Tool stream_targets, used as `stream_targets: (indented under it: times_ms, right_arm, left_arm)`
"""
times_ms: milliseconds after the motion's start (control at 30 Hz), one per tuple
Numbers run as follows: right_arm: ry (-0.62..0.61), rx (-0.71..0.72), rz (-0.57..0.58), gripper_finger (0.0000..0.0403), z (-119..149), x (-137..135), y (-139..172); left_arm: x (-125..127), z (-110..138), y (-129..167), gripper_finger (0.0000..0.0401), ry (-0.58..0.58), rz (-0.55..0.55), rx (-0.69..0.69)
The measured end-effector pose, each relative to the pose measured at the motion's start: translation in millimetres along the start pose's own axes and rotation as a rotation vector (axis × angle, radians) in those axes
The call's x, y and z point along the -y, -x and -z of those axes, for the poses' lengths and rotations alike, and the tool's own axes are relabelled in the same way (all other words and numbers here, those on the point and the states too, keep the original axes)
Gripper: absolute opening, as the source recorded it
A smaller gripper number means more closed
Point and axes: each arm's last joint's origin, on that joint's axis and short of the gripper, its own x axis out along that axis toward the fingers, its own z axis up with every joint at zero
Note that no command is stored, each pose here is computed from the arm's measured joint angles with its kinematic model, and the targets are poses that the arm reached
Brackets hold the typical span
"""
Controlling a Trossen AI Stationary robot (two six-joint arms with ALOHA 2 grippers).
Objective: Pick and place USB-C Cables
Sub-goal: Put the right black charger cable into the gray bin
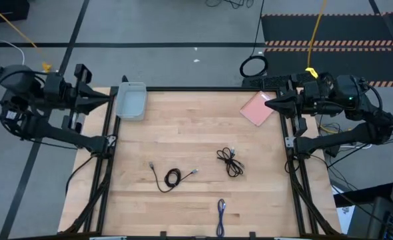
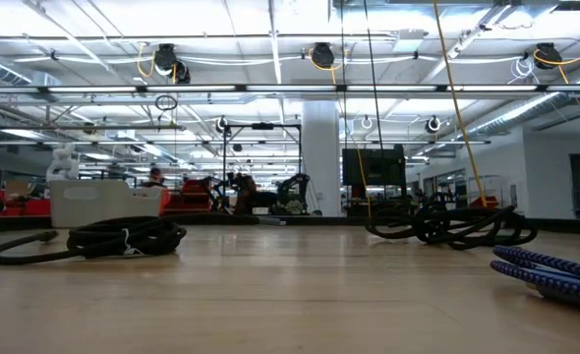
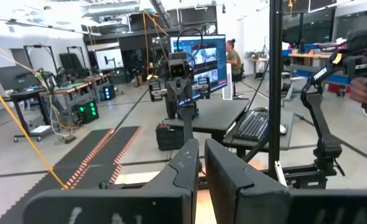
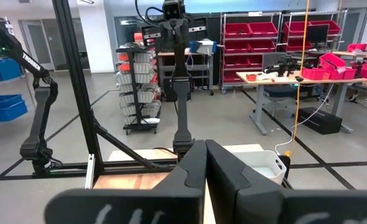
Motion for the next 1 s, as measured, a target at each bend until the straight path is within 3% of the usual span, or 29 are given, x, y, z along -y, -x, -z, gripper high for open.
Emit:
stream_targets:
  times_ms: [433,733,1000]
  right_arm:
    - [-0.040,-0.006,0.000,0.0000,1,0,-1]
    - [-0.044,-0.098,0.006,0.0000,7,1,-37]
    - [-0.039,-0.208,0.010,0.0000,-19,1,-66]
  left_arm:
    - [1,11,-6,0.0033,-0.002,0.017,-0.073]
    - [2,11,-9,0.0033,0.005,0.017,-0.079]
    - [2,15,-22,0.0033,0.023,0.021,-0.119]
